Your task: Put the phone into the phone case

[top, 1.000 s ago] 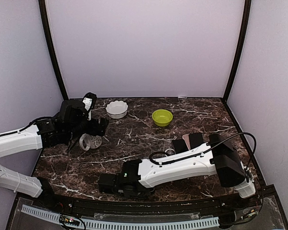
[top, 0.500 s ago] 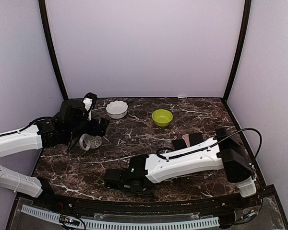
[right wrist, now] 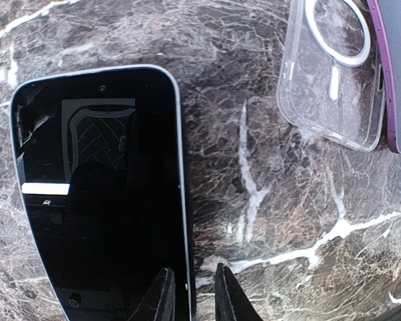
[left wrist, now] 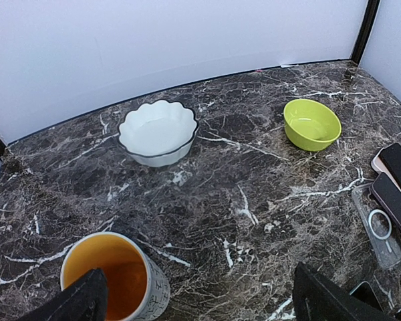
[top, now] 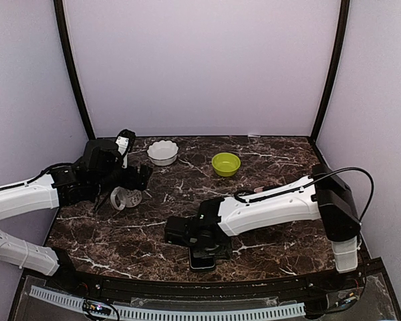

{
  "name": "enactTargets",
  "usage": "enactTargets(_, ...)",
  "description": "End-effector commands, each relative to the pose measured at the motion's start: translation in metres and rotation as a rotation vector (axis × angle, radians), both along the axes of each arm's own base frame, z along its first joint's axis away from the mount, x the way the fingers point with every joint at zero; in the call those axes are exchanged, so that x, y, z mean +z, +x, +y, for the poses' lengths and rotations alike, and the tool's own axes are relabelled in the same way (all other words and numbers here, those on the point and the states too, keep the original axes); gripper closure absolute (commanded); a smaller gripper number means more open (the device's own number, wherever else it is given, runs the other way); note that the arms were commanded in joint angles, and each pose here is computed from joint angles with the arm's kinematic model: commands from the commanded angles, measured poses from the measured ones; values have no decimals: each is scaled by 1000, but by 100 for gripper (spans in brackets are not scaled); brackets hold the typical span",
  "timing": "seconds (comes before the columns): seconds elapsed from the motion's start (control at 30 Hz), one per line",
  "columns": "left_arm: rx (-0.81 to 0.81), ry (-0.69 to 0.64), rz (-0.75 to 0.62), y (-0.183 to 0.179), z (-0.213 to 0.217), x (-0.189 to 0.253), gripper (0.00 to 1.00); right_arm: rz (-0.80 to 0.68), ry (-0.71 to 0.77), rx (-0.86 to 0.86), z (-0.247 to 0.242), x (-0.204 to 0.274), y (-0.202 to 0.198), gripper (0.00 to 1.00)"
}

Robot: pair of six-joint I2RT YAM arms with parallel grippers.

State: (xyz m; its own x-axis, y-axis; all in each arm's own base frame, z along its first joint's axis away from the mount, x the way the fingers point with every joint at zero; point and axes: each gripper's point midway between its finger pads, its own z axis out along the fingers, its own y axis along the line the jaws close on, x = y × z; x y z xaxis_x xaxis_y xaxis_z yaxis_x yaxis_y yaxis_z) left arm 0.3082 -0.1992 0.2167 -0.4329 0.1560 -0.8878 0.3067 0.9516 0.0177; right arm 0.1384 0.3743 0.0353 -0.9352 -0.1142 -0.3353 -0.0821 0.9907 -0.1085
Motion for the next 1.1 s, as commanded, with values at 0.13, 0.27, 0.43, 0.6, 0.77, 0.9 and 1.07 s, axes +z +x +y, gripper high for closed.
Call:
enactTargets(0.13,-20,12,2,-1,-3,-6,1,54,-28,24,-9,-16,-12,77)
enactTargets(0.27,-23,15,7,-1,-4,-7,1,9,-57,57,-1,6,-7,75)
enactTargets(0.43,-25,16,10,-1,-4,-8,1,-34,32,199,55,31,-17,74)
enactTargets(0.6,-23,18,8,-1,-4,-8,1,1,14,207,60,16,-24,78)
enactTargets(0.77,-23,16,6,-1,-4,-7,1,54,59,192,56,-6,-35,82)
enactTargets(0.9,-22,24,7,-1,-4,-8,1,113,67,182,50,-29,-46,83)
enactTargets(1.07,-19,31,7,0,-3,-10,1,77,24,179,43,-13,-40,84)
